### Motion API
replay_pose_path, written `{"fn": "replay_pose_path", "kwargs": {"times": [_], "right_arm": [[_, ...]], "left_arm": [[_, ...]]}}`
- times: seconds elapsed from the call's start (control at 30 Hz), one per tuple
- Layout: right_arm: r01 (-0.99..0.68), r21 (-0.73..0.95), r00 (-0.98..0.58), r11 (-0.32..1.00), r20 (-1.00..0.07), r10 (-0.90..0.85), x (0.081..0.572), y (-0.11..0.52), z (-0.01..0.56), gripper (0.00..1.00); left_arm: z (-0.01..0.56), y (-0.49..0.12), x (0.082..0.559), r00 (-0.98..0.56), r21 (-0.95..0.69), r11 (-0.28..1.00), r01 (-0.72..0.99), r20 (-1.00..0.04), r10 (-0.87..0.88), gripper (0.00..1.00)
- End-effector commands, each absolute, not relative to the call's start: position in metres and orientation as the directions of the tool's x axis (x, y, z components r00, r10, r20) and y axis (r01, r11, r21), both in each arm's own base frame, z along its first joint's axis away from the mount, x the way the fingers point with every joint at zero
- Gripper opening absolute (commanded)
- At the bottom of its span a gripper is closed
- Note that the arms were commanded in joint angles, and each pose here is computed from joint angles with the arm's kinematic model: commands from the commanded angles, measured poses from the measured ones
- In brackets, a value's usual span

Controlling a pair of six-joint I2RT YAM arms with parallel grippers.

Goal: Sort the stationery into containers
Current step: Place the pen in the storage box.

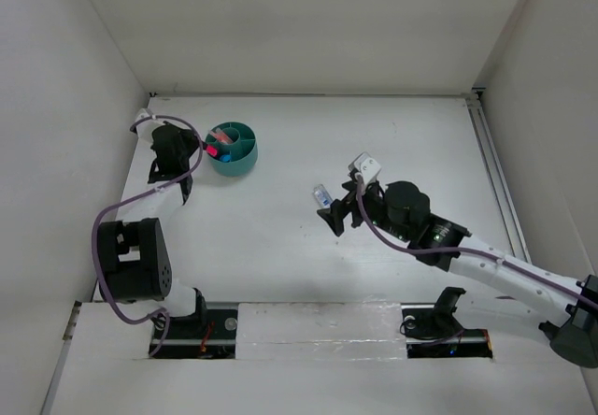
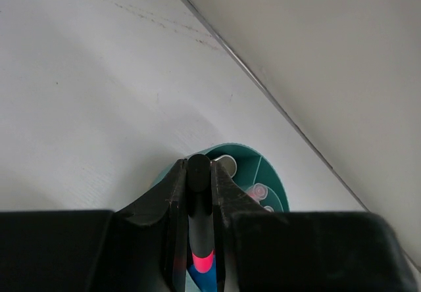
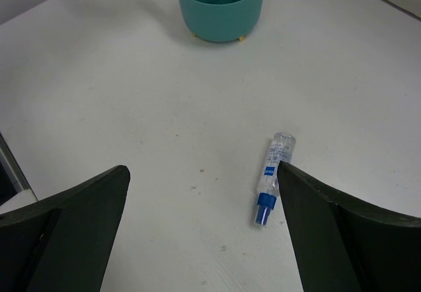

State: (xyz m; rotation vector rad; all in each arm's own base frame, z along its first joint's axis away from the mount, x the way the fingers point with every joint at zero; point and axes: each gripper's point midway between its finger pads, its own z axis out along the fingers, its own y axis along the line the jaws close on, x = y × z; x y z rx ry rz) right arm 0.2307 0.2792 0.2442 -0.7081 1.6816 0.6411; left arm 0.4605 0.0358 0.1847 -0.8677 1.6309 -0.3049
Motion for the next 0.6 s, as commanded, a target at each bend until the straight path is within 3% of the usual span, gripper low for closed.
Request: {"fn": "replay_pose_path", "kwargs": {"times": [0.0, 0.17, 0.2, 0.57], "right_arm": [[-0.729, 0.040, -0.136, 0.683, -0.987, -0.088, 0.234, 0.275, 0.258, 1.00], [-0.723, 0.039, -0.130, 0.689, -0.988, -0.080, 0.234, 0.273, 0.258, 1.00], [-0.724, 0.040, -0.124, 0.689, -0.990, -0.072, 0.233, 0.272, 0.262, 1.00], [-0.717, 0.040, -0.124, 0.696, -0.990, -0.071, 0.235, 0.268, 0.258, 1.00]], "left_arm": [[0.206, 0.036, 0.468, 0.047, -0.661, 0.687, -0.301, -0.730, -0.682, 0.00], [0.199, 0.035, 0.471, 0.035, -0.667, 0.681, -0.303, -0.722, -0.691, 0.03], [0.198, 0.034, 0.470, 0.039, -0.669, 0.681, -0.299, -0.722, -0.691, 0.00], [0.194, 0.035, 0.473, 0.035, -0.661, 0.687, -0.300, -0.728, -0.685, 0.00]]}}
